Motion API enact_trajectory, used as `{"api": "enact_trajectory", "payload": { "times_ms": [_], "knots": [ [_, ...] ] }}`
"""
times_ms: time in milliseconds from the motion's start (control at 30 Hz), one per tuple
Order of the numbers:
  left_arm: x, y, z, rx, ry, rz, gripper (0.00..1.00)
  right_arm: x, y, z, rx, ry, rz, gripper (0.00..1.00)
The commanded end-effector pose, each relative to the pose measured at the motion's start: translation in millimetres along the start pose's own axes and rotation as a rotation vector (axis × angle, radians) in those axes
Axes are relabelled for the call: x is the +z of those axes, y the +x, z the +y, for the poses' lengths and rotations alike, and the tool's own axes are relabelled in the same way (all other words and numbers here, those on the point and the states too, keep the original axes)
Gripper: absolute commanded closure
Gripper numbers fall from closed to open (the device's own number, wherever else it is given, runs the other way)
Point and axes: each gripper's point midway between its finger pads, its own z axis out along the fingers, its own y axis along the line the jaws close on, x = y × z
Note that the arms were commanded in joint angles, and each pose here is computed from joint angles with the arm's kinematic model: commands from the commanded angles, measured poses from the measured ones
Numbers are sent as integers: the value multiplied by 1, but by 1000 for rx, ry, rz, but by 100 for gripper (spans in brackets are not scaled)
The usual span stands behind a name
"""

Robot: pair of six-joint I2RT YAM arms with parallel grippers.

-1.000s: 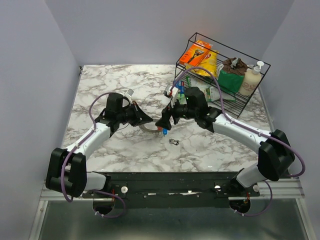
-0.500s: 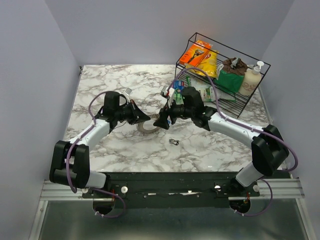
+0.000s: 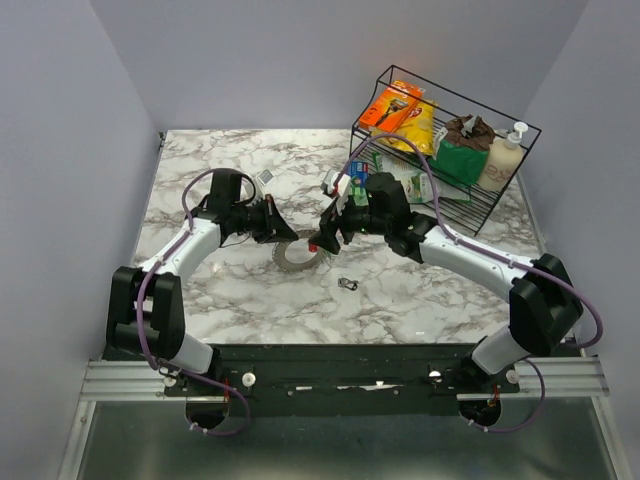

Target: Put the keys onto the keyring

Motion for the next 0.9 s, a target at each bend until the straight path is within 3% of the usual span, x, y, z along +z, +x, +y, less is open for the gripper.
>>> {"api": "enact_trajectory", "payload": {
  "times_ms": [0, 400, 633, 867],
  "knots": [
    [-2, 20, 8, -3, -13, 116, 100, -11, -11, -17, -140, 134, -9, 21],
    [-13, 14, 7, 61, -69, 158, 100, 1, 3, 0, -182, 154, 14, 22],
    [6, 8, 17, -25, -48, 180, 100, 17, 11, 8, -116, 90, 33, 22],
    [21, -8, 30, -73, -72, 122, 100, 27, 17, 12, -68, 64, 34, 22]
  ]
}}
